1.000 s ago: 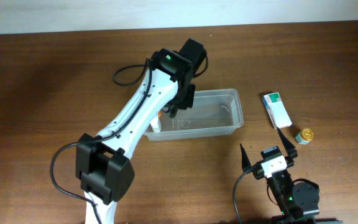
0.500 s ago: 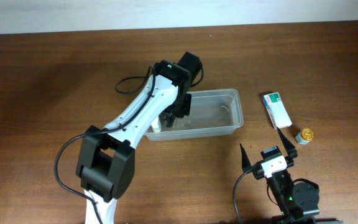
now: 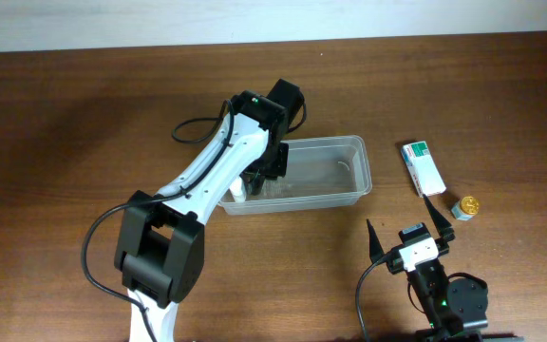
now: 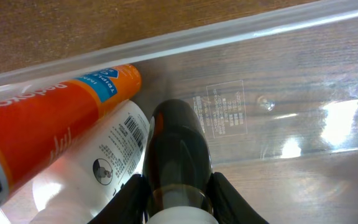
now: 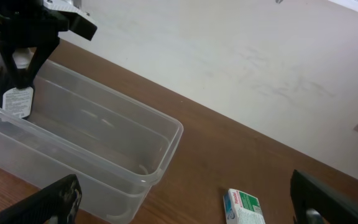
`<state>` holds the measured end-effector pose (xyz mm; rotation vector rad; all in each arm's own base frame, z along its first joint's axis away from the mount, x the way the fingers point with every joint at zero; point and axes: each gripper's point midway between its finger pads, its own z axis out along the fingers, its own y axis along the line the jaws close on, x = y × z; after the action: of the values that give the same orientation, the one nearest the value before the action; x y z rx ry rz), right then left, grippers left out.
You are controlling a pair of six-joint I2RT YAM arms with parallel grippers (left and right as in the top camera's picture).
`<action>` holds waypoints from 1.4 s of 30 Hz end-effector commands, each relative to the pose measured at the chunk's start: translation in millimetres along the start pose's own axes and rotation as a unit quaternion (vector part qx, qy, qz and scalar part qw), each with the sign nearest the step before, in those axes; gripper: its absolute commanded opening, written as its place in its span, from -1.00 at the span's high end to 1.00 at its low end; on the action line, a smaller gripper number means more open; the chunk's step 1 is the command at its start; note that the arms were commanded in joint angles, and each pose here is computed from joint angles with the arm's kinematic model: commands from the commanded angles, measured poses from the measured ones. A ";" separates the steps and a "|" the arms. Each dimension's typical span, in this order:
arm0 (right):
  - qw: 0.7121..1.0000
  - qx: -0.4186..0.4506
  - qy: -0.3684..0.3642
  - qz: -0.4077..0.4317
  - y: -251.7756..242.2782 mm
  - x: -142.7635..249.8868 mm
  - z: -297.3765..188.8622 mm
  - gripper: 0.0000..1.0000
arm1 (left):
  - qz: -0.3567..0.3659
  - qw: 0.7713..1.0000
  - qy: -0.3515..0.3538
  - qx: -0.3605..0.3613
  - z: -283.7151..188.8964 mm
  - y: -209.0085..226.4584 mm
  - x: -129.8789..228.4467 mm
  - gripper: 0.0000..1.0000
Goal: Pack container
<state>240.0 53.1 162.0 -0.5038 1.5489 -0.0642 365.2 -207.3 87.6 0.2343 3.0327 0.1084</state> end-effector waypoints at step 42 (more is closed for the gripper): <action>1.000 0.006 0.005 0.005 -1.8 3.3 -0.2 -0.97 | -0.034 0.999 0.012 0.002 9.2 -2.1 1.6 0.24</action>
<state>240.0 53.0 162.0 -0.5032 1.5491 -0.0642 362.9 -211.8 87.2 0.1544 3.0498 0.0641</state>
